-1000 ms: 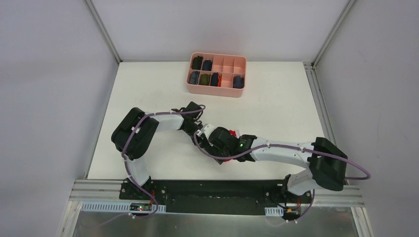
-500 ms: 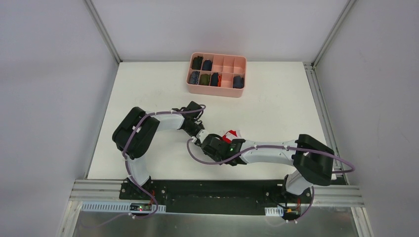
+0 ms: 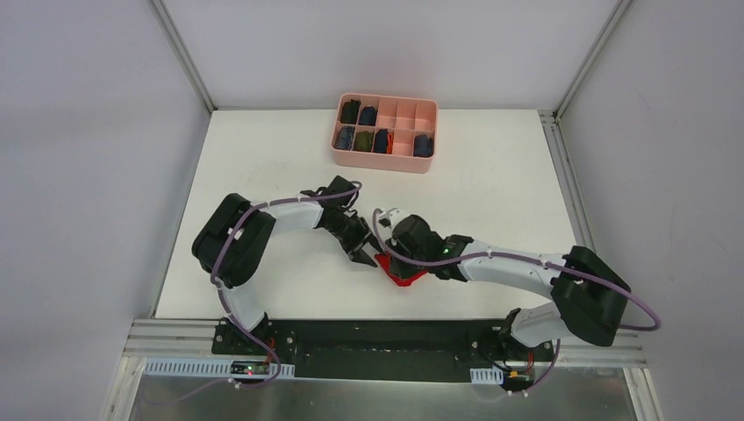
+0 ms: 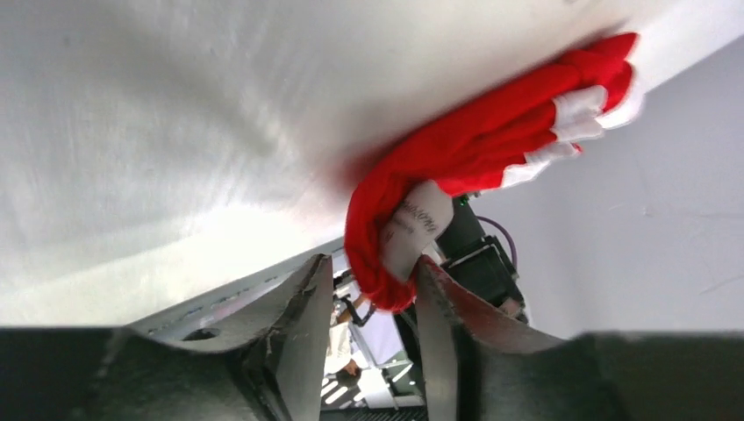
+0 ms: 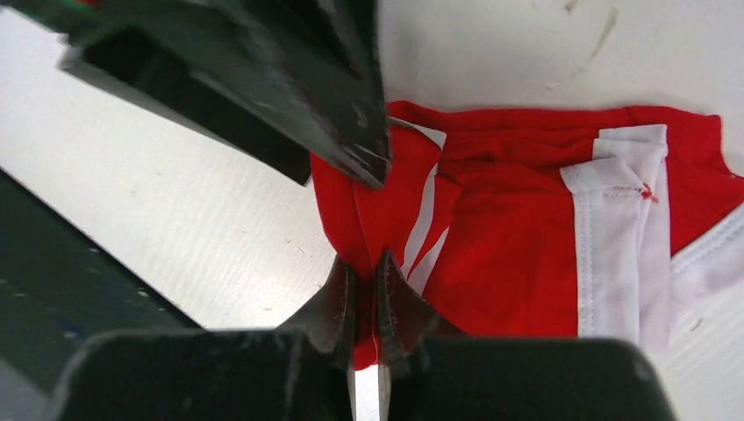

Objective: Roll the underwear
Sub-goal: Roll the underwear to the center of the board.

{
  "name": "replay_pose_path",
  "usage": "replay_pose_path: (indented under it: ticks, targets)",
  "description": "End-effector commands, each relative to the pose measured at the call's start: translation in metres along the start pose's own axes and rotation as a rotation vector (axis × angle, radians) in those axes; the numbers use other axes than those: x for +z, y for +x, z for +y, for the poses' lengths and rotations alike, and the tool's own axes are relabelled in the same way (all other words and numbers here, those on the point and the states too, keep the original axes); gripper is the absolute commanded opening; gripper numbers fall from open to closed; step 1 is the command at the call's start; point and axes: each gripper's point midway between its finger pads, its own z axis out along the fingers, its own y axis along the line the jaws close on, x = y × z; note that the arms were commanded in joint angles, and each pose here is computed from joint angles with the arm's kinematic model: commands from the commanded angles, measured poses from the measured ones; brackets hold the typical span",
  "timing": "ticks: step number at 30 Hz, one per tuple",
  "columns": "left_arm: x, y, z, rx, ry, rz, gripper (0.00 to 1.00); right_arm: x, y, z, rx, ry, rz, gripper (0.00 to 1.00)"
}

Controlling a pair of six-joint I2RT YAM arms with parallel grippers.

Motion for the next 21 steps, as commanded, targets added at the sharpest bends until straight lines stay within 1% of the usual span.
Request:
replay_pose_path:
  ticks: [1,3,4,7,9,10,14,17,21]
  targets:
    - [-0.029,0.005,-0.017,-0.005,0.074,-0.027,0.46,-0.015,-0.002,0.022,0.254,-0.274,0.020,0.00]
    - [-0.033,0.007,-0.016,-0.004,0.082,-0.033,0.53,-0.016,0.000,0.021,0.313,-0.321,0.037,0.00]
    - [-0.034,0.008,-0.015,-0.004,0.083,-0.033,0.55,-0.016,0.000,0.020,0.343,-0.338,0.041,0.00]
    - [-0.034,0.011,-0.007,-0.006,0.077,-0.033,0.56,-0.013,0.007,0.015,0.427,-0.365,0.078,0.00]
    - [-0.034,0.014,-0.003,-0.003,0.073,-0.027,0.52,-0.011,0.005,0.015,0.470,-0.391,0.073,0.00]
    - [-0.034,0.015,-0.002,0.003,0.071,-0.027,0.47,-0.010,0.005,0.013,0.505,-0.400,0.072,0.00]
    - [-0.032,0.020,-0.002,0.032,0.070,-0.014,0.35,-0.009,0.008,0.007,0.597,-0.420,0.067,0.00]
    - [-0.029,0.022,-0.006,0.046,0.067,-0.005,0.31,-0.009,0.010,0.000,0.655,-0.427,0.046,0.00]
    - [-0.025,0.025,-0.014,0.075,0.067,0.013,0.30,-0.009,0.021,-0.007,0.689,-0.408,0.044,0.00]
